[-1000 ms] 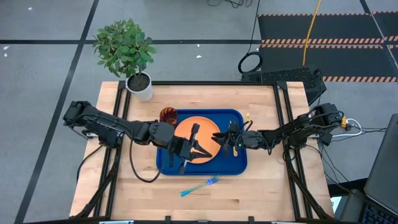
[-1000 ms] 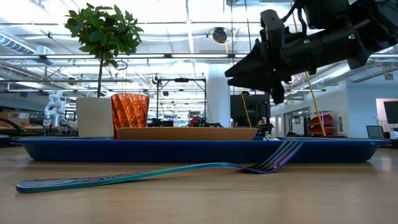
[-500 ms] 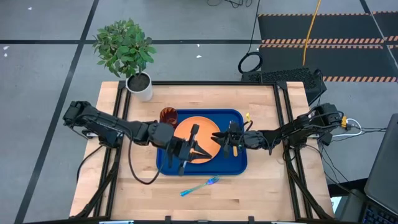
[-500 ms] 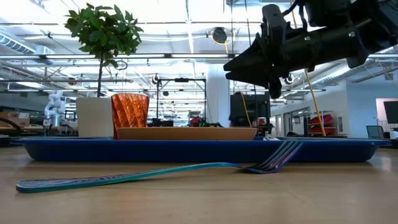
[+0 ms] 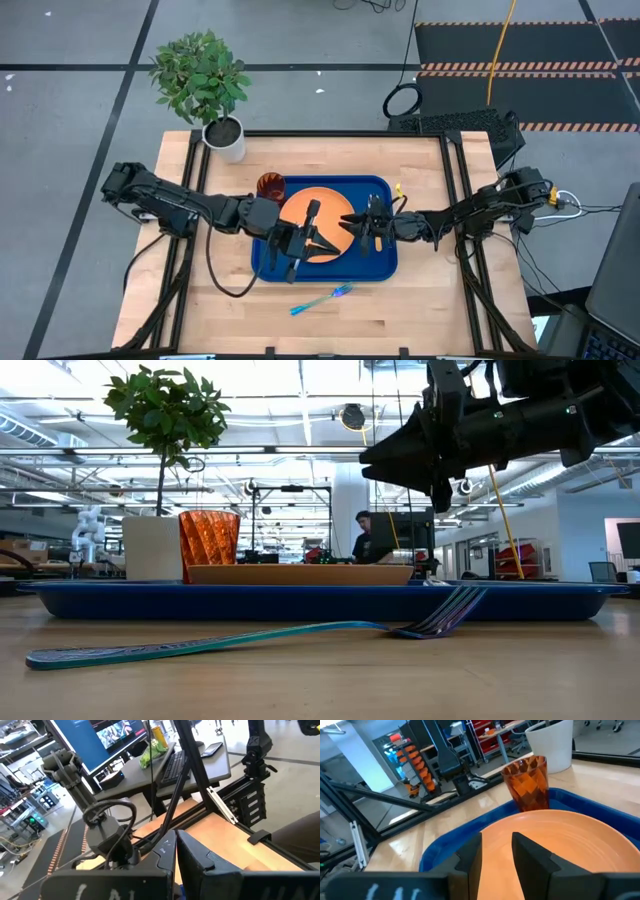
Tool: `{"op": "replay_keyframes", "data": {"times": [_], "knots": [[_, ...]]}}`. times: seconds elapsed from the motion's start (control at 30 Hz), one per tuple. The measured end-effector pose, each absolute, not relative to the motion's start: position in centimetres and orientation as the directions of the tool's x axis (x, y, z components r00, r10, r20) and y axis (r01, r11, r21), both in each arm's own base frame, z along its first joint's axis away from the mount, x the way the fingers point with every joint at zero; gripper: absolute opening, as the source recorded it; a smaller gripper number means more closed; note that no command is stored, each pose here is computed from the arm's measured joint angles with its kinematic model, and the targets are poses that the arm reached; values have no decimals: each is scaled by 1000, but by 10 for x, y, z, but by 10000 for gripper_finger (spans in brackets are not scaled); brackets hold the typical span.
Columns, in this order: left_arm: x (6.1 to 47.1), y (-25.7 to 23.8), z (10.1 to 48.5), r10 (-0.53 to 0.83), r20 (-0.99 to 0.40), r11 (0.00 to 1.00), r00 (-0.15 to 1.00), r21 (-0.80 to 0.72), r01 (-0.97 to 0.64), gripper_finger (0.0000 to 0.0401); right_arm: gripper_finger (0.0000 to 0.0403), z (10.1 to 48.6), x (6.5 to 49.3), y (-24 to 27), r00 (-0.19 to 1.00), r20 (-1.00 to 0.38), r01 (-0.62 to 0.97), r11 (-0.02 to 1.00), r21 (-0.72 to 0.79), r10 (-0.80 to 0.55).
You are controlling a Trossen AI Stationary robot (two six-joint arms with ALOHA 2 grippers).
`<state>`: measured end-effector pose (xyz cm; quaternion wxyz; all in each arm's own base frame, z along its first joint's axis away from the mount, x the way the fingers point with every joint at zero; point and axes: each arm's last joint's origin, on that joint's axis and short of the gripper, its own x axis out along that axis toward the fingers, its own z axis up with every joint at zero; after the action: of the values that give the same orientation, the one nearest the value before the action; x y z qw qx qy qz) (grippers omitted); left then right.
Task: Pick and place plate/cup/fork/spoon on tray
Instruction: Put the fork on the serving tray to the right of the plate
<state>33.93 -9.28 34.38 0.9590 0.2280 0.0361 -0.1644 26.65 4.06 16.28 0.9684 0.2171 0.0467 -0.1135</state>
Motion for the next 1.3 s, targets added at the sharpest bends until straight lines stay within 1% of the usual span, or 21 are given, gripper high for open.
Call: {"op": "replay_keyframes", "data": {"times": [0.17,0.23,0.33,0.43,0.53,0.63,1.13,1.3], "knots": [[340,-90,344,-292,-145,846,946,421,326,19,101,163,266,46,975,-134,219,884,413,-179],[340,-89,344,-289,-147,862,946,389,324,19,101,163,265,49,978,-134,204,891,405,-162],[342,-89,341,-286,-156,881,945,345,324,19,101,164,265,55,988,-132,123,927,354,-81],[343,-89,340,-286,-157,873,945,365,324,19,101,166,265,59,994,-108,68,952,299,-37],[344,-89,345,-288,-102,879,952,367,304,19,101,172,265,58,997,-53,63,958,279,-51],[344,-89,347,-288,-84,888,954,350,299,19,101,174,266,56,997,-27,78,962,262,-74],[344,-88,347,-285,-90,877,954,378,298,19,101,175,266,61,998,-25,61,952,299,-56],[344,-88,347,-285,-90,875,954,383,297,19,100,174,279,67,999,-28,50,961,273,-44]]}}
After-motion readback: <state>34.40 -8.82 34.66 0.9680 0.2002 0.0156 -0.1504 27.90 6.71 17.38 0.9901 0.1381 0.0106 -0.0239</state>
